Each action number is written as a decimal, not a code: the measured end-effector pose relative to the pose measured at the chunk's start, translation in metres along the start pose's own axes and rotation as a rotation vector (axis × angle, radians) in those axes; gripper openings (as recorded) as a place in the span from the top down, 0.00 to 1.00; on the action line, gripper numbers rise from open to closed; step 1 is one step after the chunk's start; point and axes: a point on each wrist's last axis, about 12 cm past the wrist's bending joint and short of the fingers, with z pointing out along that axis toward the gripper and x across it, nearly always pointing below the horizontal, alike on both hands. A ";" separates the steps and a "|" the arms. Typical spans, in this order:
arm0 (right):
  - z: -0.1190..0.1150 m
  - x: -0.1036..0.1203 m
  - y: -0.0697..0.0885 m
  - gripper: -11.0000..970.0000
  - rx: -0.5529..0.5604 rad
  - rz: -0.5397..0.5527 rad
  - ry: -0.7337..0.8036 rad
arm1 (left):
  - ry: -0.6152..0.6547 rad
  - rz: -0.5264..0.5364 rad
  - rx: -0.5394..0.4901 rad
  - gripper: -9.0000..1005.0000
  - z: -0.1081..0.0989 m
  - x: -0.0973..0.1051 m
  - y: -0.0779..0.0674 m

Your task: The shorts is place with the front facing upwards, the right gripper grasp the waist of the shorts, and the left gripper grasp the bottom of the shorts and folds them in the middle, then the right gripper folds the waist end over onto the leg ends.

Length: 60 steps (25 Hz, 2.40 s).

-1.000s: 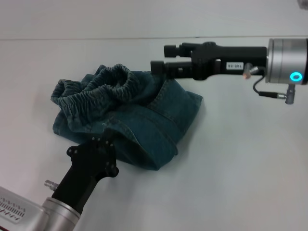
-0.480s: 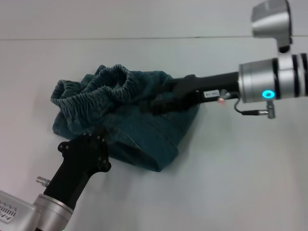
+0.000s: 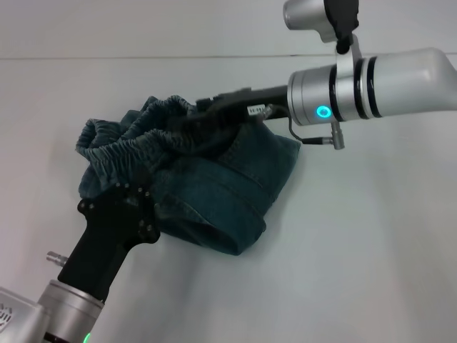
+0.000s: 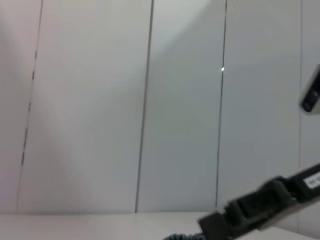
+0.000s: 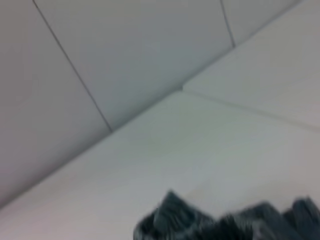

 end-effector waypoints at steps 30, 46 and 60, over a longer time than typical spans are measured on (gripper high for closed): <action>-0.194 0.125 -0.011 0.09 0.084 0.004 -0.597 | 0.149 0.059 -0.068 0.93 0.113 -0.015 0.074; -0.179 0.136 0.004 0.07 -0.024 -0.129 -0.341 | 0.290 -0.224 0.578 0.66 0.040 -0.066 0.096; -0.169 0.131 -0.002 0.03 -0.018 -0.106 -0.273 | 0.390 -0.241 0.602 0.16 0.034 -0.063 0.097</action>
